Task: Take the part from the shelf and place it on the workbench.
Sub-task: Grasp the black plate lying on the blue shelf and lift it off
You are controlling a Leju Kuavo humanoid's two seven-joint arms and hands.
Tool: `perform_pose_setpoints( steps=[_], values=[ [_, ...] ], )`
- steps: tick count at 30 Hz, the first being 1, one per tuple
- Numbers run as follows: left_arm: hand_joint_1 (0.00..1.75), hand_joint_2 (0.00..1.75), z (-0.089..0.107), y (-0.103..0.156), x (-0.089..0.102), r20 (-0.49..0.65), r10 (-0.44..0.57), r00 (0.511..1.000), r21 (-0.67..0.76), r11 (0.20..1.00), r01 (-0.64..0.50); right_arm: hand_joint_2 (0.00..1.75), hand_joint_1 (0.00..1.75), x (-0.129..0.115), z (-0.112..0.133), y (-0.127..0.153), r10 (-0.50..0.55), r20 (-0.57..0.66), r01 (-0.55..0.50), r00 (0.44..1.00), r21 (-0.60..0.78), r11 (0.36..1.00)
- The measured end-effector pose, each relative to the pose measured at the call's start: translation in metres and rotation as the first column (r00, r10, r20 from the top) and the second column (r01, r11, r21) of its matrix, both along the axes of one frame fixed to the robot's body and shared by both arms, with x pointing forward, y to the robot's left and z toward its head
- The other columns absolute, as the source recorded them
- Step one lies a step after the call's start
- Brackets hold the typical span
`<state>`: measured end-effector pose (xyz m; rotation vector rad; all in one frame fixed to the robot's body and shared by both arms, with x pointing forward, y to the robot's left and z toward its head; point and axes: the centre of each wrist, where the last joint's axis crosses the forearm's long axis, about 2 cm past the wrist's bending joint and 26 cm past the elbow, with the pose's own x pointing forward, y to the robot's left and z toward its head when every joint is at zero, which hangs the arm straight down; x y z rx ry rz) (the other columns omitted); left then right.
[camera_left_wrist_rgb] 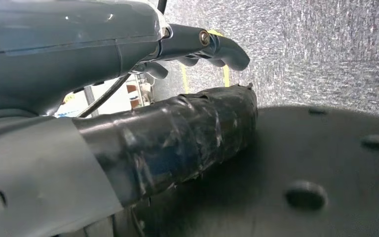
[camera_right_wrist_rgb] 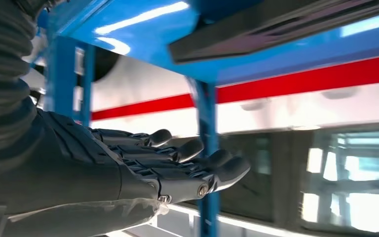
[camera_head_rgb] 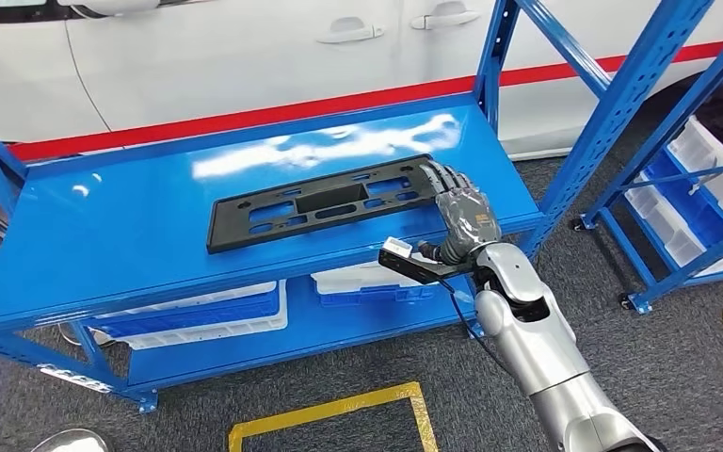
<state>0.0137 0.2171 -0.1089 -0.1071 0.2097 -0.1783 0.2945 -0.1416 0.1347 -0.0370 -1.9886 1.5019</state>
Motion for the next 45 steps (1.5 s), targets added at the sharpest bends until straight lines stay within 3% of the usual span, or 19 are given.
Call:
perform_pose_setpoints(
  steps=[35,39,45],
  values=[
    [0.00,0.00,0.0004,-0.0035,-0.0014,0.004,0.005,1.000,-0.006,1.000,-0.005,1.75,0.00,0.0039,0.0014,0.0005,0.011,0.000,-0.011,1.000,-0.030,0.999],
    [0.00,0.00,0.0004,-0.0035,-0.0021,0.013,0.005,1.000,-0.011,1.000,-0.005,0.00,0.00,0.0022,-0.0002,0.0027,0.046,-0.014,-0.047,0.999,-0.046,0.998],
    [0.00,0.00,0.0003,-0.0028,-0.0020,0.018,0.002,1.000,-0.011,1.000,-0.002,0.00,0.00,-0.0006,-0.0032,0.0059,0.138,-0.041,-0.141,0.990,-0.094,0.985]
  ],
)
